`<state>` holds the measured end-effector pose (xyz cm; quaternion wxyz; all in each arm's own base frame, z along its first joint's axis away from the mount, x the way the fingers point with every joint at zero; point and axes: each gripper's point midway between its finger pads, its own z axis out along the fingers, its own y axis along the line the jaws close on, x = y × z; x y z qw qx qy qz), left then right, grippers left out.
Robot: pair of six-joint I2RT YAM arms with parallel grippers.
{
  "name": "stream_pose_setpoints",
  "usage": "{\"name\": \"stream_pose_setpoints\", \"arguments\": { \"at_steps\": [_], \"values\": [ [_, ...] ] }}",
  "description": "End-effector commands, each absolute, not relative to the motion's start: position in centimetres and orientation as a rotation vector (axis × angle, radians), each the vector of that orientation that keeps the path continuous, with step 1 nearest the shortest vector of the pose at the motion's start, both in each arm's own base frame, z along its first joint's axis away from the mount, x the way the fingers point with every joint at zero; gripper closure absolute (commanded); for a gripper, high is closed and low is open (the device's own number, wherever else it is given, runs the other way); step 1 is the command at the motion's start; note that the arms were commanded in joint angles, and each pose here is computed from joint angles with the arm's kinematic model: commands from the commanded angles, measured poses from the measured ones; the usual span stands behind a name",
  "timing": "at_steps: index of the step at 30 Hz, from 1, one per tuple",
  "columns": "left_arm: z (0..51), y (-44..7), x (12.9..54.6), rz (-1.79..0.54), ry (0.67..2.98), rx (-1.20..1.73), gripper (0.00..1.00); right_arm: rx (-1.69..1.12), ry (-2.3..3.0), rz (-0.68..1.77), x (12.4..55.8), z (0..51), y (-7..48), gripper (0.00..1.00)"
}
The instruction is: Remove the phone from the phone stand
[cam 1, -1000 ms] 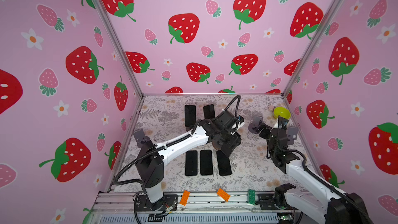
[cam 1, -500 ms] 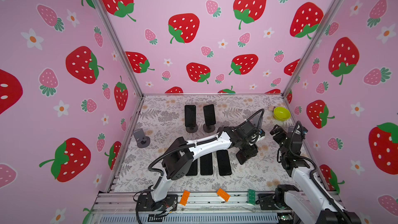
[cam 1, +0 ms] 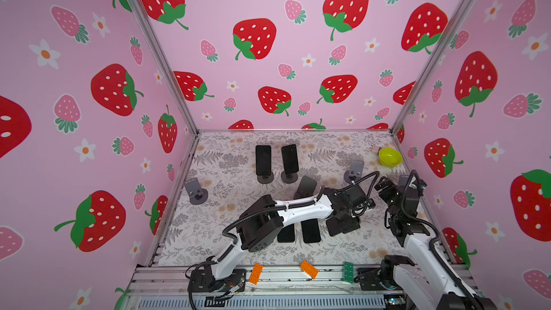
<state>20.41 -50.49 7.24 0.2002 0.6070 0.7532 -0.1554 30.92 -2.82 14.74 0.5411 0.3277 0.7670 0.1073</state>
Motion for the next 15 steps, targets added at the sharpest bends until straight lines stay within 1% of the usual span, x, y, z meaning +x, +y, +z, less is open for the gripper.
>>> {"name": "stream_pose_setpoints", "arguments": {
  "at_steps": [1, 5, 10, 15],
  "values": [
    [5.1, -49.6, 20.7, -0.364, 2.092, 1.771, 0.46, 0.791, 1.835, 0.229, 30.8, 14.8, -3.3, 0.00],
    [3.9, -49.0, 20.8, -0.336, 2.111, 1.800, 0.45, 0.800, 1.832, 0.196, 30.3, 14.8, -3.9, 0.00],
    [3.3, -49.1, 20.4, -0.362, 2.104, 1.831, 0.45, 0.807, 1.827, 0.188, 30.2, 14.8, -4.1, 0.00],
    [2.1, -49.0, 20.4, -0.403, 2.102, 1.840, 0.45, 0.836, 1.826, 0.126, 30.0, 15.2, -5.0, 0.00]
  ]
}}
